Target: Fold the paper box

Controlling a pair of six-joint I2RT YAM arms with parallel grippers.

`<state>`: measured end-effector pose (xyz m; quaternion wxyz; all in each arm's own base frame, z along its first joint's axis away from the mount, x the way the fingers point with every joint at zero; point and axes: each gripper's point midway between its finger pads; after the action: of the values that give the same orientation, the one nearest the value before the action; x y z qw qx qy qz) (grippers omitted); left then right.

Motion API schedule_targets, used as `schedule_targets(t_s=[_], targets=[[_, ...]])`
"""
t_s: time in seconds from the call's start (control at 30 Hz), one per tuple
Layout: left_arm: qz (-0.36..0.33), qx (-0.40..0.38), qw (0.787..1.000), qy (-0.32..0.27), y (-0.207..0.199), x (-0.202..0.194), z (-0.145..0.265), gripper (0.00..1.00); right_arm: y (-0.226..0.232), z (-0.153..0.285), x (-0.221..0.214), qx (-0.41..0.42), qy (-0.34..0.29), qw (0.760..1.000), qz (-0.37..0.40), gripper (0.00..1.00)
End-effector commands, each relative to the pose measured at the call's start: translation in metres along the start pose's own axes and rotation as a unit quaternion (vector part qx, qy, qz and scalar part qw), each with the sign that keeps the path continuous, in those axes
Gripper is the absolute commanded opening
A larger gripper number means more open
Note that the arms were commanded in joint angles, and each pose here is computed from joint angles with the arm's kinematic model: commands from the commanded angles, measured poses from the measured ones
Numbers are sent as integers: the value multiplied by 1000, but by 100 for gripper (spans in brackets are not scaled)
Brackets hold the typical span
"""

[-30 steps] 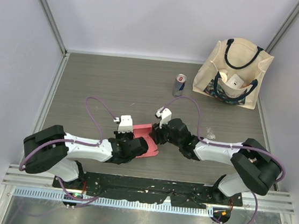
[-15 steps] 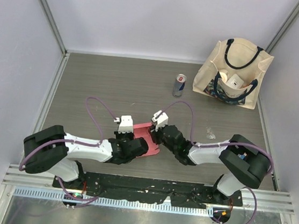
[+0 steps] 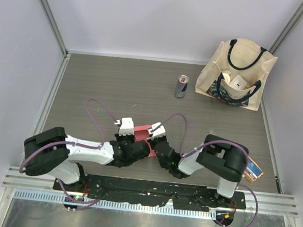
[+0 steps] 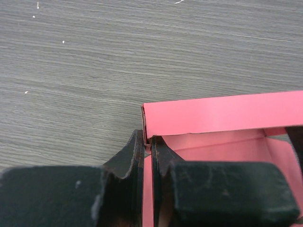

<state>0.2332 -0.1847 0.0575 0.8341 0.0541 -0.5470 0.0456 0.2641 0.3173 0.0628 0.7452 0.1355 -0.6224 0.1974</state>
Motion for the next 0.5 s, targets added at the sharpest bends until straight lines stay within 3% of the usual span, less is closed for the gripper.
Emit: schedule_targets(t_s=[0.0, 0.03, 0.17, 0.23, 0.3, 0.37, 0.43, 0.47], targets=[[53, 4, 998, -31, -3, 12, 3, 0, -11, 13, 34, -157, -94, 982, -44, 1], [65, 7, 997, -35, -2, 13, 3, 0, -19, 21, 36, -213, -100, 970, -55, 2], [74, 7, 997, -35, 0, 11, 3, 0, -16, 27, 25, -268, -102, 957, -45, 1], [71, 7, 997, -33, -1, 9, 2, 0, -17, 28, 23, -259, -104, 959, -52, 1], [71, 5, 997, -31, -2, 8, 3, 0, -7, 27, 31, -216, -113, 967, -75, 1], [71, 5, 997, -31, -1, 8, 3, 0, 2, 26, 22, -155, -93, 982, -51, 1], [72, 6, 997, -32, -1, 9, 3, 0, -1, 31, 25, -125, -88, 985, -78, 10], [70, 6, 997, -31, 0, 8, 2, 0, -1, 33, 20, -108, -75, 989, -72, 24]])
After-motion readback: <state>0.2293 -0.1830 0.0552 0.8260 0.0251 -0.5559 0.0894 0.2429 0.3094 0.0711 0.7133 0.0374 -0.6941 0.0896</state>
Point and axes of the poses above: each gripper's point midway between its finger pads, its own z axis back along the fingers, its own y axis along the line the jaws close on, x = y × z, and after that the axes turned 4 degrees about -z, right-handed
